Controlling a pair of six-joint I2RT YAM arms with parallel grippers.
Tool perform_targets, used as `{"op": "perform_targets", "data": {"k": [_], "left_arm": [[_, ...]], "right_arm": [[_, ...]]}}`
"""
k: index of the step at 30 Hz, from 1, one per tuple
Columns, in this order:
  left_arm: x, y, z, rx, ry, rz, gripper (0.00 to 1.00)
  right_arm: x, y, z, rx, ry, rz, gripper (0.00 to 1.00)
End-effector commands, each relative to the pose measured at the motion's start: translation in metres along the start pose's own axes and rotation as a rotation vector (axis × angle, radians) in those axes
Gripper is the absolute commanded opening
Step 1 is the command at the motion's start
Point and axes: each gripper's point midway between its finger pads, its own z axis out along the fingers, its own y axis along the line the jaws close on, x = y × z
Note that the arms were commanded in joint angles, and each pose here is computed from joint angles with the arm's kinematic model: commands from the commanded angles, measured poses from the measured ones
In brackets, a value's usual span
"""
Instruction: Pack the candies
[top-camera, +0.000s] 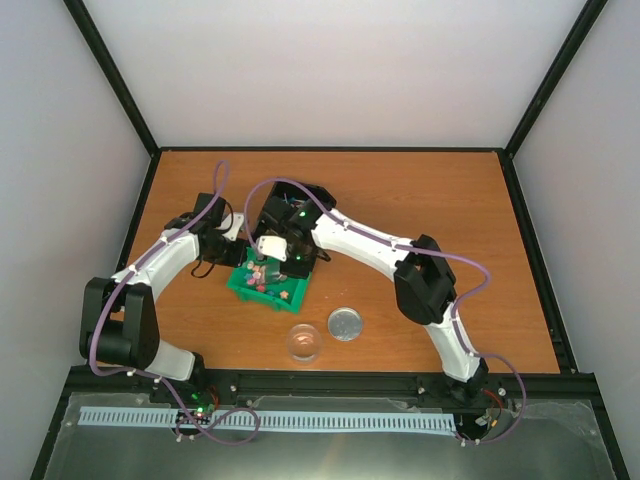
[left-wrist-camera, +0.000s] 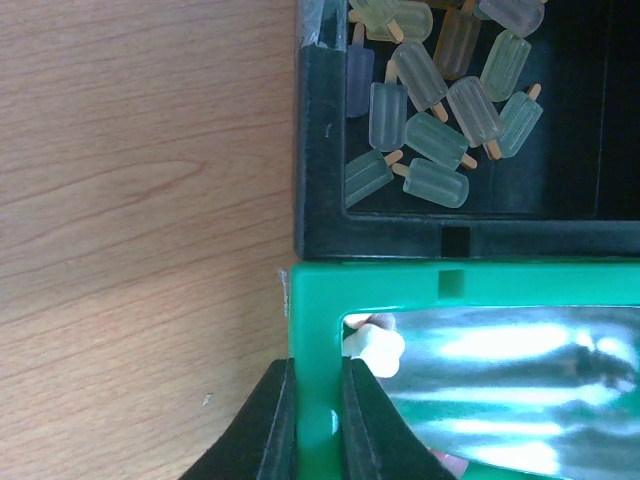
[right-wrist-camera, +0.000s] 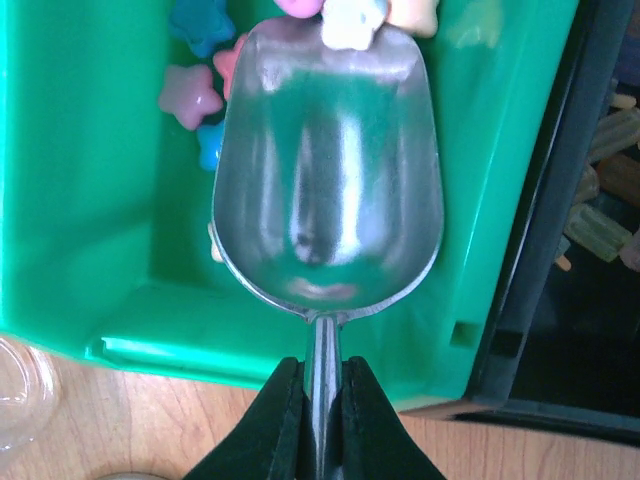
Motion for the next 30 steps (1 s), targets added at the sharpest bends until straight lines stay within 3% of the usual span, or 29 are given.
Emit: {"op": "perform_targets", "data": {"k": [1, 7, 16, 20, 30], "left_arm": [[-0.014, -0.014, -0.008, 0.06, -0.063, 0.003, 0.01], [-0.011, -0.016, -0.005, 0.074, -0.052, 0.005, 0.01], [-0.006, -0.014, 0.0, 0.07, -0.04, 0.02, 0.01], [-0.007, -0.009, 0.0, 0.043, -0.039, 0.024, 0.01], [-0.009, -0.006, 0.004, 0.031, -0.027, 0.016, 0.01]], "right_arm": [[0.01, 0.006, 0.025, -0.056, 0.083, 0.018, 0.03], [-0.015, 0.008, 0.041, -0.087, -0.046, 0.052, 0.03], [-0.039, 0.002, 0.014, 0.0, -0.45, 0.056, 0.03], [-0.03, -0.006, -0.002, 0.035, -0.594, 0.081, 0.03], [-0.014, -0.009, -0.007, 0.055, -0.751, 0.101, 0.03]]}}
